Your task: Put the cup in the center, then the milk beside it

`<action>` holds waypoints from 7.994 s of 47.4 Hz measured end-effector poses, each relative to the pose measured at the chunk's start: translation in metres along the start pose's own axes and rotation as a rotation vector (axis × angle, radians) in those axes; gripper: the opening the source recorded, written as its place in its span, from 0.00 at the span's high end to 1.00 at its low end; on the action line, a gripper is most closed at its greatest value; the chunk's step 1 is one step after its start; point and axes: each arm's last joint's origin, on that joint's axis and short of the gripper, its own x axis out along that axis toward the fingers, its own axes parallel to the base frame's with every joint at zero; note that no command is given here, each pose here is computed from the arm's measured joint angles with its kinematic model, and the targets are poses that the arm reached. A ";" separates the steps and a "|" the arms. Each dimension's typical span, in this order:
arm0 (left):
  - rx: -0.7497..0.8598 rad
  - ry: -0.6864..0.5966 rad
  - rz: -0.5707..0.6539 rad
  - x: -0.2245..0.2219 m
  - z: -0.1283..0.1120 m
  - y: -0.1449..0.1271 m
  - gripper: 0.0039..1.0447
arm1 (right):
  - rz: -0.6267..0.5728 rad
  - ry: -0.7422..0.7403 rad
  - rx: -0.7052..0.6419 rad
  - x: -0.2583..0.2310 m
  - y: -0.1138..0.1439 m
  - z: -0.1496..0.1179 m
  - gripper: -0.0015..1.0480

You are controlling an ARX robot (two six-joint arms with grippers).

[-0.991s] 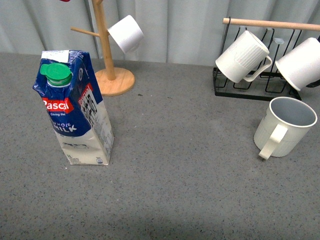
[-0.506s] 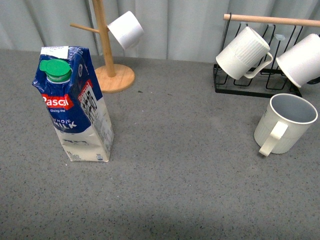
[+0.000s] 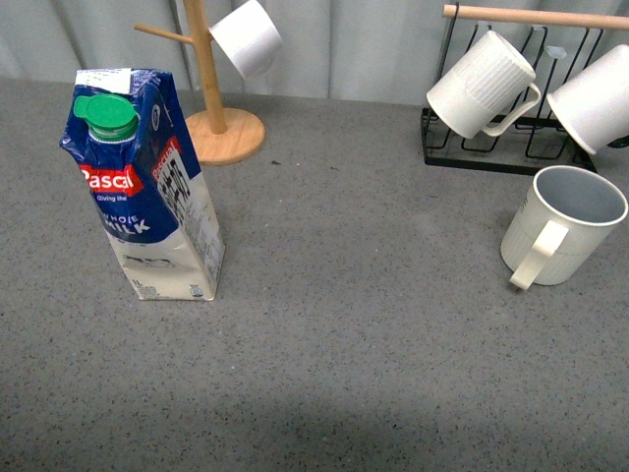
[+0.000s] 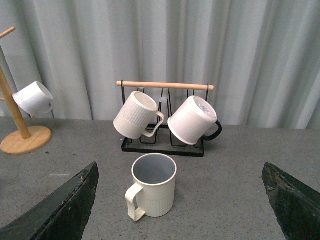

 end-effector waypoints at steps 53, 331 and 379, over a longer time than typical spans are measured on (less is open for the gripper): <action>0.001 0.000 0.001 0.000 0.000 0.000 0.06 | -0.079 0.696 0.005 0.204 -0.023 -0.028 0.09; 0.001 0.001 0.000 0.000 0.000 0.000 0.06 | -0.001 0.000 0.000 0.000 0.000 0.000 0.99; -0.050 0.162 0.016 0.004 -0.006 0.001 0.06 | -0.001 0.000 0.000 0.000 0.000 0.000 0.09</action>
